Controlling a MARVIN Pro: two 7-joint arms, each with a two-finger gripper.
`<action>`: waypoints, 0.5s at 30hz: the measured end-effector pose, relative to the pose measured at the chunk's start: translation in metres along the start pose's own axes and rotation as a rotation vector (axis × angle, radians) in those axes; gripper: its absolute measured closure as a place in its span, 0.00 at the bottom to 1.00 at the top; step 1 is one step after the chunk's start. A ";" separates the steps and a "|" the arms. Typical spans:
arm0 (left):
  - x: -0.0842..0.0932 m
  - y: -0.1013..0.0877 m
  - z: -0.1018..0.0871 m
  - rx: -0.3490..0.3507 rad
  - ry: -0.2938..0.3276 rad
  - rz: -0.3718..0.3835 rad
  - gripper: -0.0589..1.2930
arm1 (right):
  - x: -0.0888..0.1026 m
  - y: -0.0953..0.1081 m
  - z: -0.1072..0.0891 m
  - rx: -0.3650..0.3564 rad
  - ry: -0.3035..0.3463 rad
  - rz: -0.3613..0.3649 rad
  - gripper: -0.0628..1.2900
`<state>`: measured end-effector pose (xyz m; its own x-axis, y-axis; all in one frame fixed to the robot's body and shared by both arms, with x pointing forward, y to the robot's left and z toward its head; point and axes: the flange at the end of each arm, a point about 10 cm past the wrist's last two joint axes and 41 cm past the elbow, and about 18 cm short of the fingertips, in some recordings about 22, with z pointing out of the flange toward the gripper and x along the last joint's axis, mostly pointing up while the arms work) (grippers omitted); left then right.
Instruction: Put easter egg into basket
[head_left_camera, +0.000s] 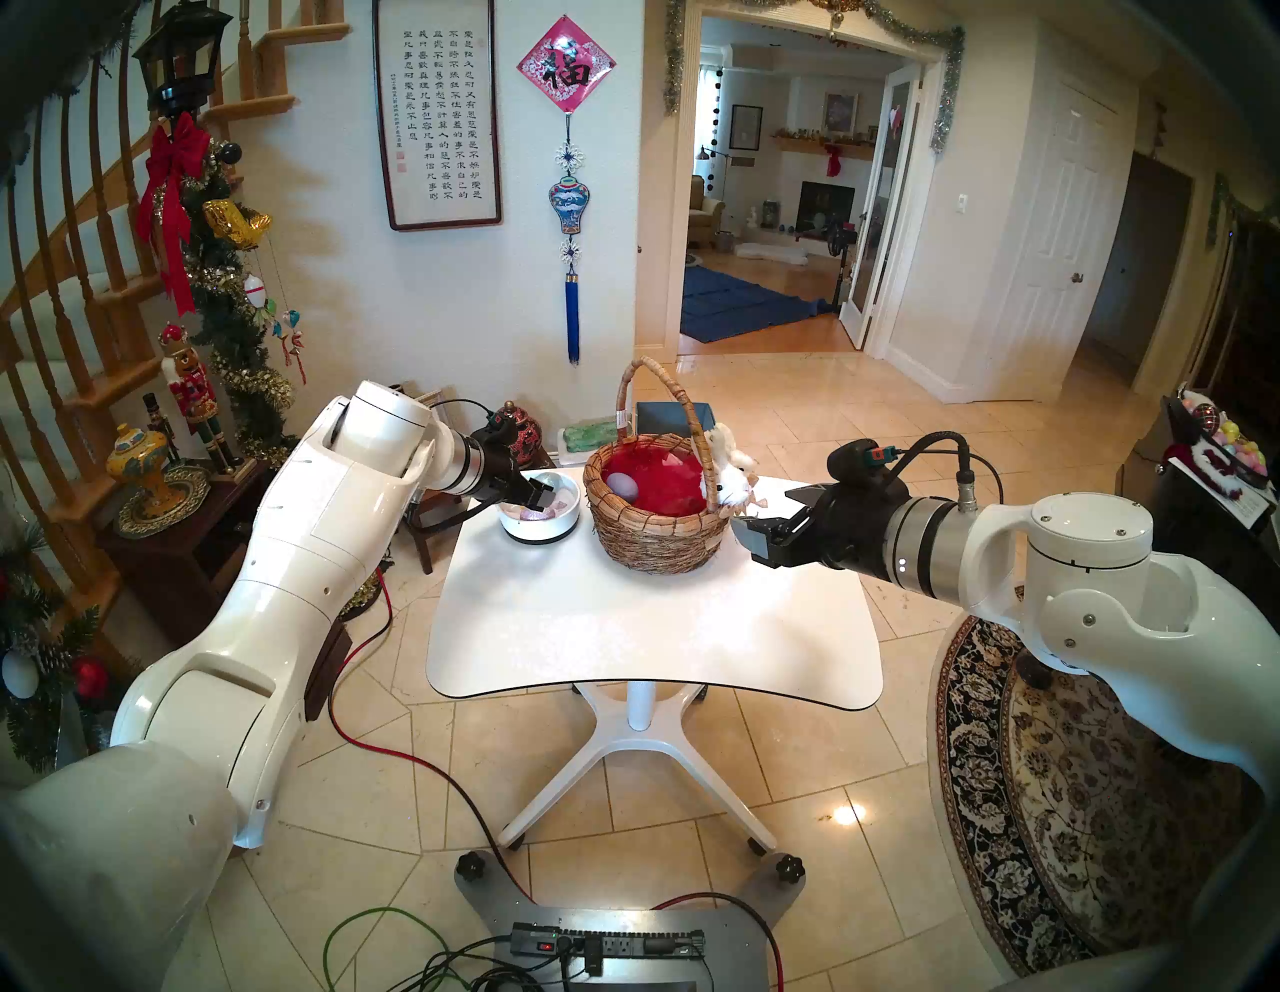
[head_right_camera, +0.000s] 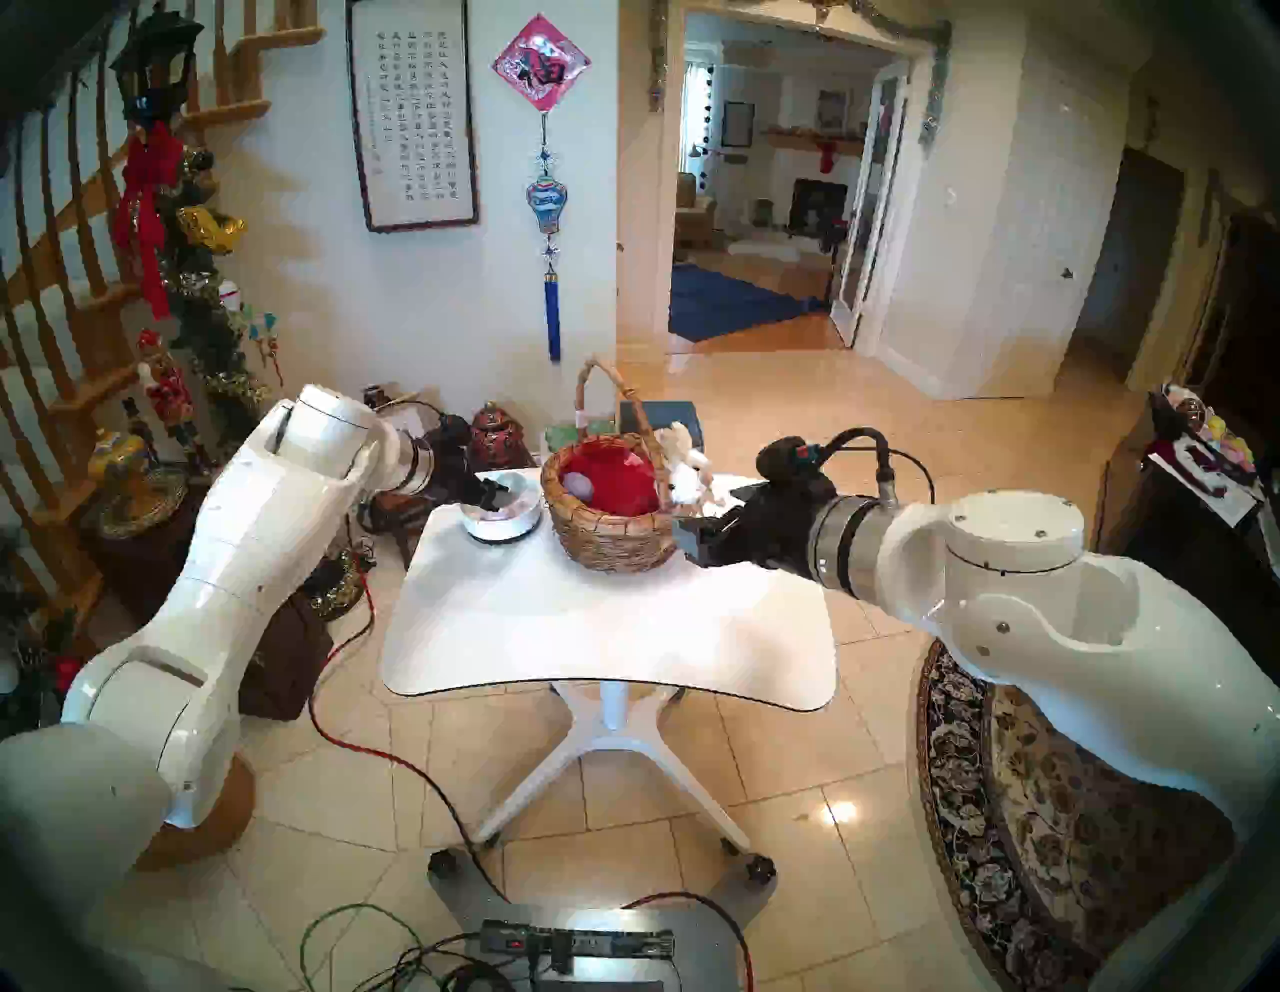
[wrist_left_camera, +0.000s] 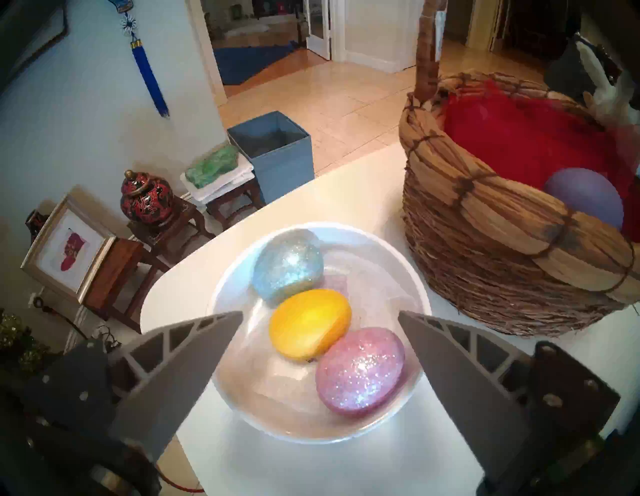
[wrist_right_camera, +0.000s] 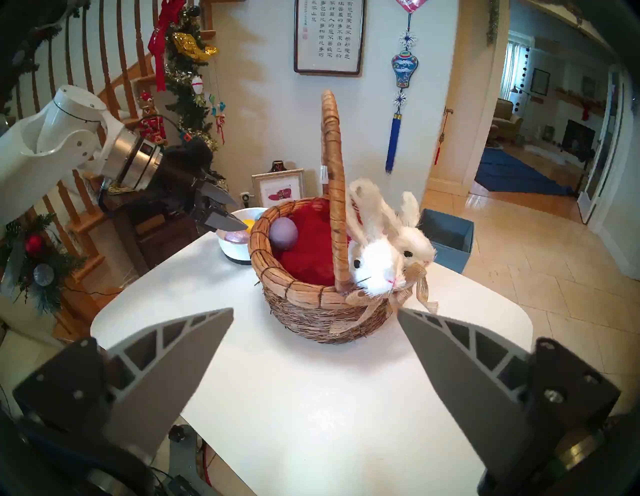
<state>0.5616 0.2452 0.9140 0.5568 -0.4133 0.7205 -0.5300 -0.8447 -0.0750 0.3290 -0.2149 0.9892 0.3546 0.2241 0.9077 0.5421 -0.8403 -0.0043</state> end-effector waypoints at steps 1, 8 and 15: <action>0.000 0.000 0.001 0.003 -0.004 -0.001 0.06 | 0.000 0.000 0.000 0.000 0.000 0.000 0.04; -0.001 0.002 0.007 0.013 -0.027 -0.010 0.06 | 0.000 0.000 0.000 0.000 0.000 0.000 0.04; -0.002 0.002 0.013 0.013 -0.042 -0.017 0.06 | 0.000 0.000 0.000 0.000 0.000 0.000 0.04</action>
<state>0.5679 0.2400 0.9034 0.5921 -0.4127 0.6922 -0.5121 -0.8559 -0.0723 0.3290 -0.2149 0.9892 0.3547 0.2242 0.9077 0.5421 -0.8403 -0.0043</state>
